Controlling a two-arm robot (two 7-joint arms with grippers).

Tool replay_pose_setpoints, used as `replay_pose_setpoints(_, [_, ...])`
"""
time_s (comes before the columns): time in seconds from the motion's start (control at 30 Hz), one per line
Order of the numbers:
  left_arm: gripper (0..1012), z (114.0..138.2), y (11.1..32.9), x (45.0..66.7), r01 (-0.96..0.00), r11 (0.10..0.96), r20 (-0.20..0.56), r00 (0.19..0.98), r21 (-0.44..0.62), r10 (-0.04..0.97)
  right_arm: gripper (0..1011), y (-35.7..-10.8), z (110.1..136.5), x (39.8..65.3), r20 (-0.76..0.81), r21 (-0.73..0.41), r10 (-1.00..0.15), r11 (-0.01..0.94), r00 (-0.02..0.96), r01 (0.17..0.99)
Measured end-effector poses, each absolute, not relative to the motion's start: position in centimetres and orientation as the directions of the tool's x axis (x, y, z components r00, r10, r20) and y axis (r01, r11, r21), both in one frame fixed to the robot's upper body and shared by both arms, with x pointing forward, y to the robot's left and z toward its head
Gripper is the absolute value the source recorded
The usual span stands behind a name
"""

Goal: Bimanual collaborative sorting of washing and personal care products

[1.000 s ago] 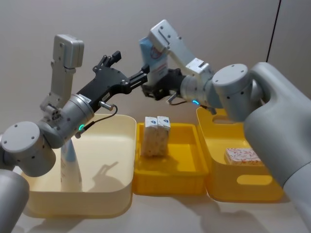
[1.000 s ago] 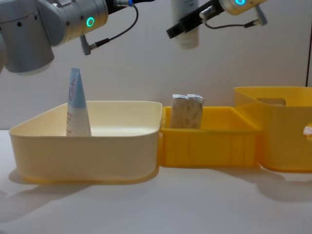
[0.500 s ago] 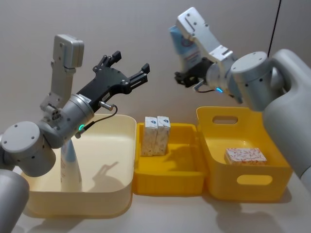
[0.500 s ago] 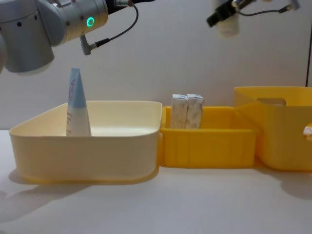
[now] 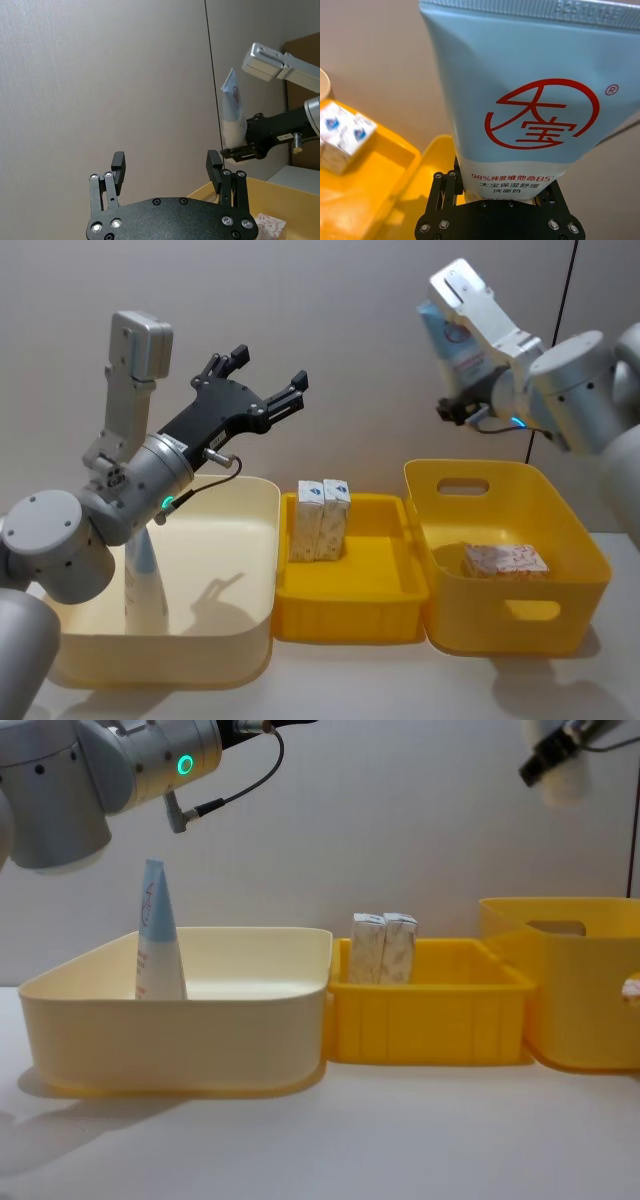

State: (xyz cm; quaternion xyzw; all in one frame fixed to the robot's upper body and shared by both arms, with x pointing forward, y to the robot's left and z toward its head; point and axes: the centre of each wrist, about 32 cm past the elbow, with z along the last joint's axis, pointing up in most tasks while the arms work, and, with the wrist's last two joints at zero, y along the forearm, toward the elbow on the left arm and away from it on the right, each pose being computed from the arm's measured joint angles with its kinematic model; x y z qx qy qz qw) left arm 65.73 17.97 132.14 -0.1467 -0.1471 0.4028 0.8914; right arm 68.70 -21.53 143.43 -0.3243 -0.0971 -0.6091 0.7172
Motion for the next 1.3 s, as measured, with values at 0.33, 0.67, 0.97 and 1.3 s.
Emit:
replay_pose_setpoints(0.33, [1003,132.1,18.0,65.7,-0.675,0.633,0.144,0.632,-0.380,0.761,638,-23.6,142.9,68.3,0.508,-0.454,-0.819,0.009,0.267,0.891])
replay_pose_setpoints(0.67, [1003,132.1,18.0,65.7,-0.675,0.633,0.144,0.632,-0.380,0.761,638,-25.4,141.5,68.7,0.385,-0.598,-0.859,0.047,0.337,0.800])
replay_pose_setpoints(0.97, [1003,132.1,18.0,65.7,-0.675,0.632,0.144,0.632,-0.380,0.761,638,-27.5,142.4,69.4,0.296,-0.658,-0.898,0.056,0.326,0.751])
replay_pose_setpoints(1.3, [1003,132.1,18.0,65.7,-0.675,0.633,0.144,0.632,-0.380,0.761,646,-29.0,144.0,69.9,0.253,-0.678,-0.917,0.058,0.308,0.732])
